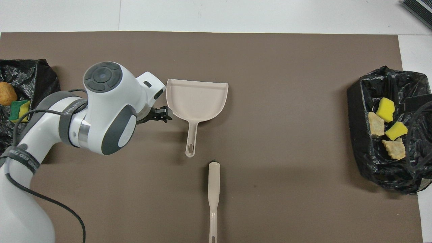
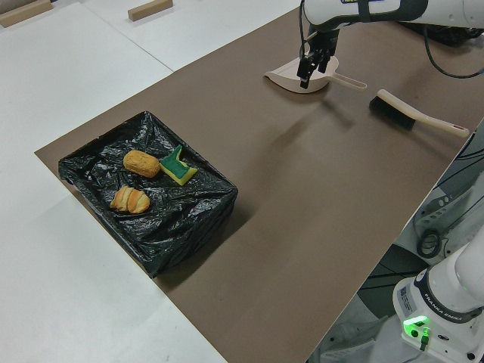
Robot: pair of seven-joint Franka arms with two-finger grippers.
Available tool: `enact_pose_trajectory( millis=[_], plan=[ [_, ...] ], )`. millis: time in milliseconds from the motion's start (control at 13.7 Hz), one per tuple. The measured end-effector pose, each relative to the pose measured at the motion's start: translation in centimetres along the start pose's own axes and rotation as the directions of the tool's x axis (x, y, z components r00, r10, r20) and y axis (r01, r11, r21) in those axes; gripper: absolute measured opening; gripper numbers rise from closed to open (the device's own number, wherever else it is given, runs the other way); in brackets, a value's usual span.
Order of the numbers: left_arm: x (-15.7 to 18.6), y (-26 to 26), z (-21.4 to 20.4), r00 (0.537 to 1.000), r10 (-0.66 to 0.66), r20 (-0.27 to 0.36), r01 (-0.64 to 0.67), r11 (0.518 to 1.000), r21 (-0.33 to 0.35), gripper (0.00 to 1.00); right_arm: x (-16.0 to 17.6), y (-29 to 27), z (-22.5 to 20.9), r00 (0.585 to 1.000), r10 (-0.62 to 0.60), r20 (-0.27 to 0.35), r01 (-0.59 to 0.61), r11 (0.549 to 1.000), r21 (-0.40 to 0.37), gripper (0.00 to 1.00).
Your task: Sweep and dump trash in bin
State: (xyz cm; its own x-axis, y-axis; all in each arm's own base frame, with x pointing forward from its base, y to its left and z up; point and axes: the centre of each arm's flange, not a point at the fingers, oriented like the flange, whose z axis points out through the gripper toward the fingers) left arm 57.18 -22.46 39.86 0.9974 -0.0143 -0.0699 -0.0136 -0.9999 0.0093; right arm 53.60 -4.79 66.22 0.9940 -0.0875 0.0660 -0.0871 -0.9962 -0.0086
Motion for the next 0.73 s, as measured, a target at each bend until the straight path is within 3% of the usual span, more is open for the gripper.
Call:
enact_pose_trajectory(
  millis=[366, 512, 731],
  plan=[
    [-0.8, -11.7, -3.5, 0.995, 0.096, 0.014, -0.096, 0.995, 0.007, 1.0, 1.2, -0.4, -0.4, 1.0, -0.006, -0.015, 0.006, 1.0, -0.002, 1.0],
    [-1.4, -14.8, -6.8, 0.99, 0.138, -0.028, -0.137, 0.99, 0.007, 1.0, 2.5, -0.9, 0.4, 1.0, -0.013, -0.007, 0.013, 1.0, -0.006, 1.0],
    [-3.1, -16.0, -13.5, 0.986, 0.161, -0.032, -0.161, 0.987, 0.01, 1.0, 4.4, -2.0, 2.9, 0.999, -0.028, 0.025, 0.028, 1.0, -0.011, 1.0]
  ],
)
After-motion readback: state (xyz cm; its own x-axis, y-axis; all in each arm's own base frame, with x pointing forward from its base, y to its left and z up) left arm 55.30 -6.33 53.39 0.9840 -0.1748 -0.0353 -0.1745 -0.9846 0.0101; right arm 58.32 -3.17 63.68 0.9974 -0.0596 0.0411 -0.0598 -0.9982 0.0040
